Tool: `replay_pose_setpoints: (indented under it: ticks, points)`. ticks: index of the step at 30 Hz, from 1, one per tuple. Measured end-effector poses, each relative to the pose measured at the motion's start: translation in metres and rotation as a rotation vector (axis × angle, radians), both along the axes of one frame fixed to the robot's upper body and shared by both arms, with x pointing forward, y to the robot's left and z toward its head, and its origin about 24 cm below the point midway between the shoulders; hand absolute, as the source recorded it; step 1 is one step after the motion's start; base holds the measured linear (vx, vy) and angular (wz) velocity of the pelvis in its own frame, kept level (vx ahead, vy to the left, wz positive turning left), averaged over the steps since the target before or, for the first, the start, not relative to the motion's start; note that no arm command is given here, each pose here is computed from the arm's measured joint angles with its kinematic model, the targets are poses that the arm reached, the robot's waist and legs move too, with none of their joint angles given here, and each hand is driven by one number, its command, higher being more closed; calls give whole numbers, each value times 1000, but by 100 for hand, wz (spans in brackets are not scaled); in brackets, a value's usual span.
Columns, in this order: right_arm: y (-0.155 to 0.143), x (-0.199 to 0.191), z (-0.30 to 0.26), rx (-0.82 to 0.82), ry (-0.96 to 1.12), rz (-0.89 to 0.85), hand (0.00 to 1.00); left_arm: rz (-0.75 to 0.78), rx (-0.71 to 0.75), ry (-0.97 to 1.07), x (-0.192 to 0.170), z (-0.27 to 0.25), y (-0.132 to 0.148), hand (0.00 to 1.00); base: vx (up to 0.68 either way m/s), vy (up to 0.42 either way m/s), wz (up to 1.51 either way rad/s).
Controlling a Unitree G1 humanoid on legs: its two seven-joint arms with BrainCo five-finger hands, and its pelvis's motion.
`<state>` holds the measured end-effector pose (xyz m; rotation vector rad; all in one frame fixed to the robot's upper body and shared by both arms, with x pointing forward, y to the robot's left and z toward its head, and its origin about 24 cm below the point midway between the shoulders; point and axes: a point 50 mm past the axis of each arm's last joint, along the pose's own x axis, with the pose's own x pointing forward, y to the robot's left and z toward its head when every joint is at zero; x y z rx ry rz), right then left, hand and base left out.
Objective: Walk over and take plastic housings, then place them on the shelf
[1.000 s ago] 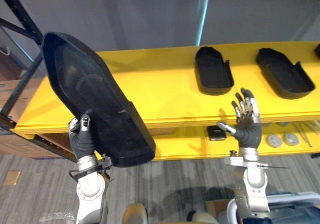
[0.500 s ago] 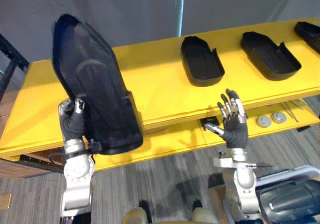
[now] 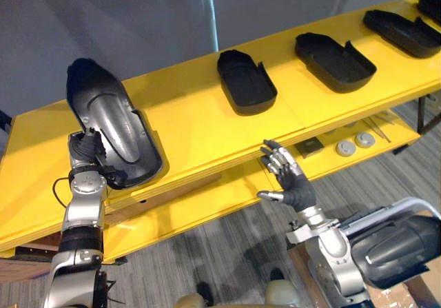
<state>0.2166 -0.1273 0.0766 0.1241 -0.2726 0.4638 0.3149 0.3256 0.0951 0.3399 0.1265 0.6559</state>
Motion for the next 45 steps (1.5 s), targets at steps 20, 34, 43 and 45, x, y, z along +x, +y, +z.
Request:
replay_pose_setpoints:
  ticks: [20, 34, 43, 45]
  points:
    - [28, -9, 25, 30, -94, 115, 0, -145, -30, -32, 49, 74, -18, 100, -41, -16, -7]
    - [31, -17, 26, 18, -96, 152, 0, -79, -110, 17, 49, 71, -7, 100, 1, -7, -2]
    - [34, -20, 22, 18, -73, 151, 0, -67, -110, 18, 43, 75, 8, 100, 6, -7, 4]
    - [34, -18, 23, 19, -78, 139, 0, -65, -112, 39, 41, 68, 9, 0, 0, 0, 0]
